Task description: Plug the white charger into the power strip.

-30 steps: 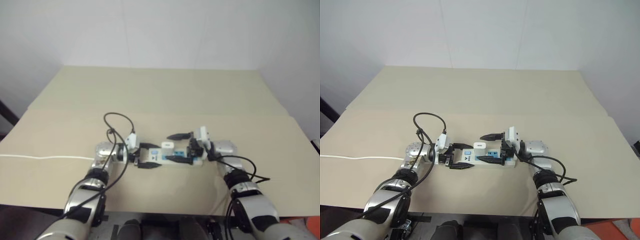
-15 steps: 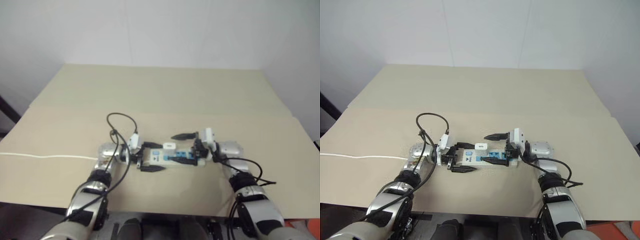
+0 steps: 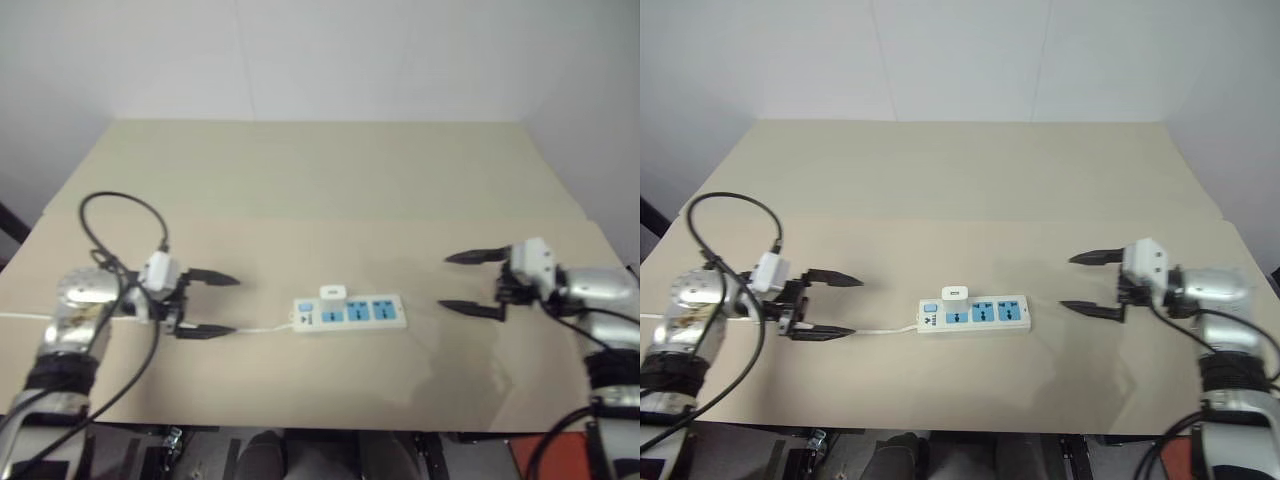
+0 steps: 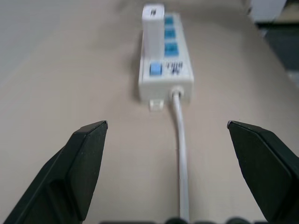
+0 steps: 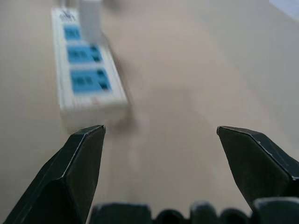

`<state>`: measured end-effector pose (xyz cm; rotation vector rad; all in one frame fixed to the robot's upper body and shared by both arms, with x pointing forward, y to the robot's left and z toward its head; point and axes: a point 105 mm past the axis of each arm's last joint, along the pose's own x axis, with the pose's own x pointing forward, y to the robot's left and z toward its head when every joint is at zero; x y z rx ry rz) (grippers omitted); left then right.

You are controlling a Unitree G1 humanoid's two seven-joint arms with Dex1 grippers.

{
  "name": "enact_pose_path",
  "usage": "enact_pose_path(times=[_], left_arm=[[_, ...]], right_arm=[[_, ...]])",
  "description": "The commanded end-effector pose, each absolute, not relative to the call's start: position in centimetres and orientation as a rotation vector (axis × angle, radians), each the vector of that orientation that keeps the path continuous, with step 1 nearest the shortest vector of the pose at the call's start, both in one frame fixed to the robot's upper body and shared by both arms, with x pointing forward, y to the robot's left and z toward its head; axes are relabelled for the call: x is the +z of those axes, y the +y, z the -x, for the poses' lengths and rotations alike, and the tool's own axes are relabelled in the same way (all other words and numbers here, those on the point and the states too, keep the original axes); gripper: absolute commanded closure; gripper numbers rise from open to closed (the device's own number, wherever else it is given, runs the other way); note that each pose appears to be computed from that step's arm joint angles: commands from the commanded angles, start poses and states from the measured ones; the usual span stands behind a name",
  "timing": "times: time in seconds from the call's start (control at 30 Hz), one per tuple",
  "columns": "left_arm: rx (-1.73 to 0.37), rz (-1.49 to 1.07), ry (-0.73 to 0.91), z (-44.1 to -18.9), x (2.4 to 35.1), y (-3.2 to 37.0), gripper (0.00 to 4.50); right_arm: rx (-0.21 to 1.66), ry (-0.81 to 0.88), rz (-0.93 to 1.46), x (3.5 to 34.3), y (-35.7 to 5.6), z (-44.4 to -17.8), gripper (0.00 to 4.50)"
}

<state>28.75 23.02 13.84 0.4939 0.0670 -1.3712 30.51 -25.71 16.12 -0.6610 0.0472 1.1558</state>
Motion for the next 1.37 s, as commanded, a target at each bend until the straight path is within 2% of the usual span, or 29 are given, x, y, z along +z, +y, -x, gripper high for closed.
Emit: enact_pose_path(times=[0.03, 0.27, 0.53, 0.73, 0.87, 1.37], left_arm=[[-1.308, -0.534, 0.040, -28.4, 14.9, 24.8, 0.01], [-1.281, -0.511, 0.030, -28.0, 14.2, 24.9, 0.01], [-1.207, -0.510, 0.040, -28.8, 13.7, 24.9, 0.01], [-1.215, -0.539, 0.027, -28.8, 13.8, 24.8, 0.01], [-1.236, -0.507, 0.101, -28.5, 13.6, 25.2, 0.01], [-1.241, -0.520, 0.064, -28.9, 13.8, 24.8, 0.01]], right_arm=[[1.163, 0.025, 0.708, 18.2, -26.6, -29.5, 0.00], [1.164, 0.075, 0.716, 18.1, -27.1, -28.7, 0.00], [1.133, 0.112, 0.690, 17.7, -27.4, -28.6, 0.00], [1.115, 0.104, 0.679, 17.1, -27.0, -27.9, 0.00], [1.106, 0.097, 0.661, 17.0, -26.6, -27.6, 0.00], [1.095, 0.093, 0.625, 16.8, -26.0, -27.3, 0.00]])
